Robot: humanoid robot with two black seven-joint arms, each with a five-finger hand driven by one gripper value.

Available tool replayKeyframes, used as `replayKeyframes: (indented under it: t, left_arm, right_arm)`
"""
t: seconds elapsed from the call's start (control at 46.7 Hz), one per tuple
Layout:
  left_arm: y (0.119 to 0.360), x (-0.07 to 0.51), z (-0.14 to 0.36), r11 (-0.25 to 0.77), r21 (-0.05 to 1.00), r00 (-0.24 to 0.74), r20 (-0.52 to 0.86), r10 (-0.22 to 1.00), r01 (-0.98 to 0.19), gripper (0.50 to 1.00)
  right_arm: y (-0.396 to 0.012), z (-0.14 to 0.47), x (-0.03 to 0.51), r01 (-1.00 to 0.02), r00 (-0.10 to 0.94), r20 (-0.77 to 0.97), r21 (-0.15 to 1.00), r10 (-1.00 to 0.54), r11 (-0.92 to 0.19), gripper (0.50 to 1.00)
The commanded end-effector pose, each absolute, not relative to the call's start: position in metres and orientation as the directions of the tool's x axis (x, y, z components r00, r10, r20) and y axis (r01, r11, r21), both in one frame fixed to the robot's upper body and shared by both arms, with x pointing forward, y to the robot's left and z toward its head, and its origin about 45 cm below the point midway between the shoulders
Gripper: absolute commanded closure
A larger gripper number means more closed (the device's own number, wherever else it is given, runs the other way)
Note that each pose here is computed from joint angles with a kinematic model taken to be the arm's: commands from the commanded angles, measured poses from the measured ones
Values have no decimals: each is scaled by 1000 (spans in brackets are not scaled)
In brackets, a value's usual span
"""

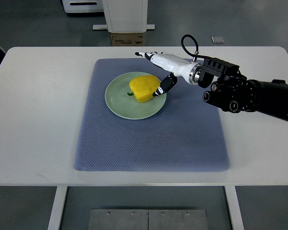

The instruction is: Place yellow pepper on plate with right hand

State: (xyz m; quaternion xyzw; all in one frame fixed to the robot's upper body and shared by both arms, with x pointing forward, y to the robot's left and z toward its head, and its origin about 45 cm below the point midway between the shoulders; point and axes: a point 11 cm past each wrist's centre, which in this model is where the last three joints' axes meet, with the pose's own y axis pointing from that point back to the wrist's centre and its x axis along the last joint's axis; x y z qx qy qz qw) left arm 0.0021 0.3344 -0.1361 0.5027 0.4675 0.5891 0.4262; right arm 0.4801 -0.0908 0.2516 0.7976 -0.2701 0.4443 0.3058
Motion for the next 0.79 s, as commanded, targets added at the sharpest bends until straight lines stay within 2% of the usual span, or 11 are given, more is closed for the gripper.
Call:
replayKeyframes:
  t: [0.0, 0.236, 0.385, 0.642, 0.771]
  left_arm:
    - [334, 2, -136, -200, 979, -131, 194, 972, -32, 500]
    - [334, 2, -136, -200, 979, -131, 194, 972, -32, 500]
    - [334, 2, -136, -200, 979, -131, 194, 972, -32, 500]
    - [334, 2, -136, -200, 979, -131, 194, 972, -32, 500]
    - [334, 2, -136, -200, 979, -131, 194, 972, -32, 500]
  right_arm:
    - [-91, 253, 481, -708, 454, 875, 241, -167, -664, 500]
    - [-104, 252, 490, -782, 408, 862, 161, -299, -602, 500]
    - [-110, 252, 494, -845, 401, 754, 85, -520, -528, 500]
    - [-194, 248, 509, -964, 240, 516, 24, -822, -267, 500]
    - [-235, 236, 506, -983, 184, 412, 57, -892, -176, 500]
